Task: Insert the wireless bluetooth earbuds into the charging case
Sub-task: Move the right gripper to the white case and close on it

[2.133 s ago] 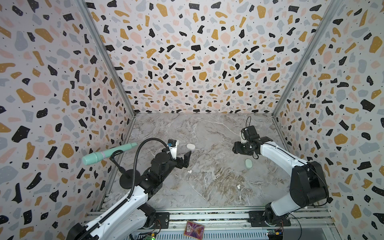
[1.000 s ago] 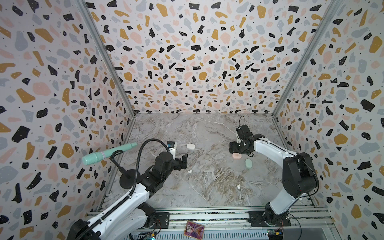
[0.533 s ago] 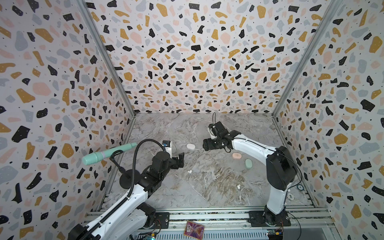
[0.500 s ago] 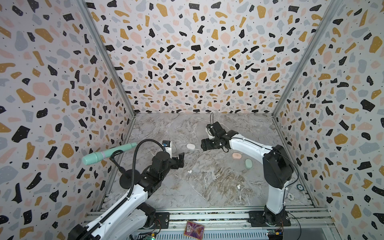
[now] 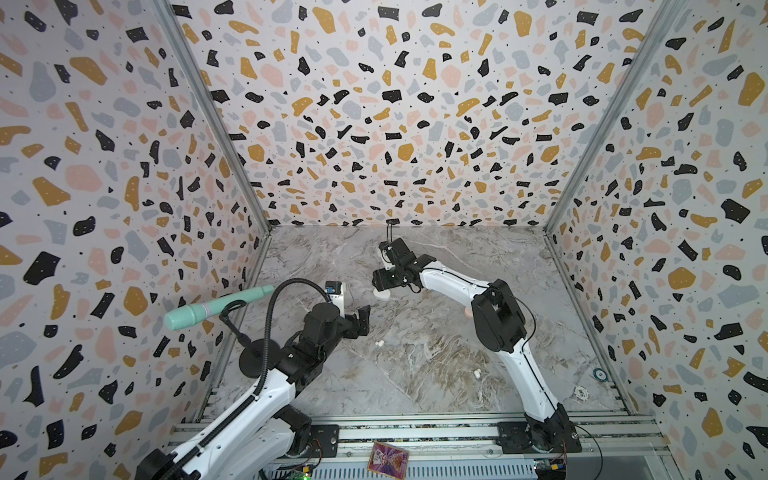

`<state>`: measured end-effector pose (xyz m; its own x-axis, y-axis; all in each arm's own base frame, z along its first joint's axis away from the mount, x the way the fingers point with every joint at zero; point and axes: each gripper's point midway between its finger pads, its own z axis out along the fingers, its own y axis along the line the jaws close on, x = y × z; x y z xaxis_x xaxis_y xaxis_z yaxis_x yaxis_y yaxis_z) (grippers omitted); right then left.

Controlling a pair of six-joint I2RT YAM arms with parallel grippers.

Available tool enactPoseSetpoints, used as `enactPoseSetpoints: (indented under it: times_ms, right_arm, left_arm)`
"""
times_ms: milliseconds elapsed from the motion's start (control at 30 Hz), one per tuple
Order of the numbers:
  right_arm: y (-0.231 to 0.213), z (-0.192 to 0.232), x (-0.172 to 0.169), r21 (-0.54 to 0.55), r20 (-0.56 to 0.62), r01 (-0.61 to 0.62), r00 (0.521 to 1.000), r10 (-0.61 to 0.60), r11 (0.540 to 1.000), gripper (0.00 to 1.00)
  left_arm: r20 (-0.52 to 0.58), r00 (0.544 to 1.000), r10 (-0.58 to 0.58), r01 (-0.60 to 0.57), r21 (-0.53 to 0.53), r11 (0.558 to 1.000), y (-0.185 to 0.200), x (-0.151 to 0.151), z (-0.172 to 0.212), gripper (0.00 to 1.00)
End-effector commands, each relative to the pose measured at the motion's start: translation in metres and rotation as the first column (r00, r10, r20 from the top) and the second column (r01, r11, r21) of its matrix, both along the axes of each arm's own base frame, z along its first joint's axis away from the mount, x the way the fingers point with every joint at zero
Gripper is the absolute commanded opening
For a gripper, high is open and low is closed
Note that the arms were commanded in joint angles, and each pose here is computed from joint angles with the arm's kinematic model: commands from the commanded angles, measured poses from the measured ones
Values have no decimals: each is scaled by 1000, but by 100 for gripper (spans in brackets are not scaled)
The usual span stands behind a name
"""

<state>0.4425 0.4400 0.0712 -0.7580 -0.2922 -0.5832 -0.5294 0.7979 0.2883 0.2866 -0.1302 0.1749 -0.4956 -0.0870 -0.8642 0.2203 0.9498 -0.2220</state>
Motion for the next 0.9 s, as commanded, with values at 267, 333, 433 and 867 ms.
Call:
enactPoseSetpoints:
  times_ms: [267,333,433,867]
  right_arm:
    - [24,-2,-19,-50,1,-134,991,134,990,50]
    - [23,-2,-27,-73,-4,-160,987,160,984,48]
    - [19,-5,-42,-116,-22,-203,979,201,972,44]
    - [-44,-22,-114,-303,-102,-306,952,289,902,41]
  left_arm:
    - [37,999,-5,6,-33,999,-3,4,11,98]
    - [39,999,-1,3,-33,999,-3,4,12,98]
    - [44,999,2,0,-35,999,-2,4,14,98]
    - [60,998,18,-16,-31,999,6,-3,24,98]
